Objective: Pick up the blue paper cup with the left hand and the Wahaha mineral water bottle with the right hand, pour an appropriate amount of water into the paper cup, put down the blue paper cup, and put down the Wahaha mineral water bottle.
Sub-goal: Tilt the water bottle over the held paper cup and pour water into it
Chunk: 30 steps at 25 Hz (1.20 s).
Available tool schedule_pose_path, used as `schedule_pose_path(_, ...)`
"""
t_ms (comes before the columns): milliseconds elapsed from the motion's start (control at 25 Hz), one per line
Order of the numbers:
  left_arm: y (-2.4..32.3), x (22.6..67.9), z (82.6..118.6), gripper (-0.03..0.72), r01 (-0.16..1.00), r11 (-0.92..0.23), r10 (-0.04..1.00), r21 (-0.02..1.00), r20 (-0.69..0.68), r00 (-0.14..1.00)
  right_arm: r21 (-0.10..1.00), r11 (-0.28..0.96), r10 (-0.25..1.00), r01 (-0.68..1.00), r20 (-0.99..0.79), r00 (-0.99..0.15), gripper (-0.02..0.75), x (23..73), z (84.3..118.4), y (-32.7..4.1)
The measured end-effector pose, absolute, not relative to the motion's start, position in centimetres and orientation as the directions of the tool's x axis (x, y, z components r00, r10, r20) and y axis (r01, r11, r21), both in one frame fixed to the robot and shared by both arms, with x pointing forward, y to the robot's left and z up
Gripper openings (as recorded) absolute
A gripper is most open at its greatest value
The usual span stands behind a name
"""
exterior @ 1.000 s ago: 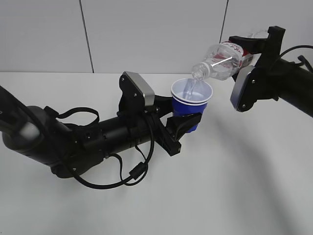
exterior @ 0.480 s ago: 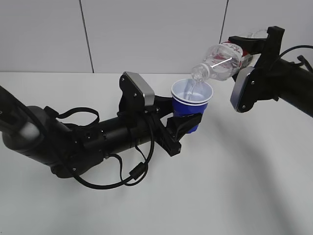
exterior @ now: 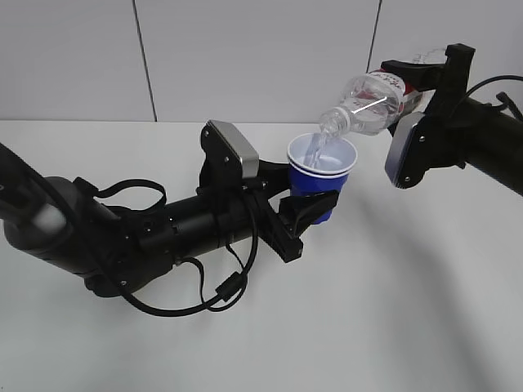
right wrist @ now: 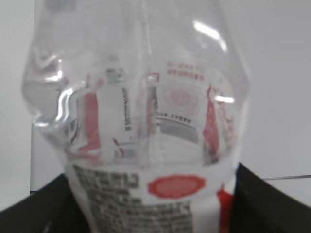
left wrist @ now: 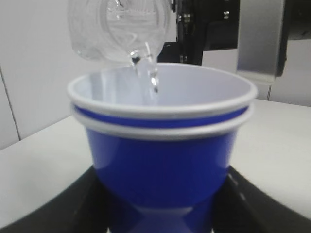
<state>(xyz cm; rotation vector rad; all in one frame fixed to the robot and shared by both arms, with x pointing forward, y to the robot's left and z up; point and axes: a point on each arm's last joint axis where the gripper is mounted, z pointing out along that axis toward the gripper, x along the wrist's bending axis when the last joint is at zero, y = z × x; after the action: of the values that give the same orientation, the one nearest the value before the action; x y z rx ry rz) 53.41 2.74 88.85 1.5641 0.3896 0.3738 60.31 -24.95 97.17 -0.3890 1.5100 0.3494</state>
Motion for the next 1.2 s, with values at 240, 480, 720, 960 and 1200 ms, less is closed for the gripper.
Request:
schedule_pose_path(240, 2.73, 53.38, 88.85, 0.426, 0.015, -0.025, 0.463, 1.000, -0.002, 0.886, -0.038, 0.890, -0.024, -0.455, -0.999, 0.037, 0.449, 60.31, 97.17, -24.95)
schedule_pose_path(480, 2.73, 53.38, 88.85, 0.426, 0.015, -0.025, 0.463, 1.000, -0.002, 0.886, -0.048, 0.890, -0.032, -0.454, -0.999, 0.041, 0.449, 60.31, 97.17, -24.95)
schedule_pose_path(720, 2.73, 53.39, 88.82, 0.426, 0.016, -0.028, 0.464, 0.999, -0.002, 0.886, -0.055, 0.889, -0.038, -0.454, -0.998, 0.046, 0.449, 60.36, 97.22, -24.95)
schedule_pose_path(960, 2.73, 53.39, 88.82, 0.426, 0.016, -0.028, 0.464, 0.999, -0.002, 0.886, -0.072, 0.889, -0.053, -0.453, -0.997, 0.054, 0.449, 60.36, 97.22, -24.95)
schedule_pose_path(1200, 2.72, 53.38, 88.81, 0.426, 0.016, -0.028, 0.462, 0.999, -0.001, 0.887, -0.074, 0.889, -0.055, -0.453, -0.997, 0.055, 0.449, 60.36, 97.22, -24.95)
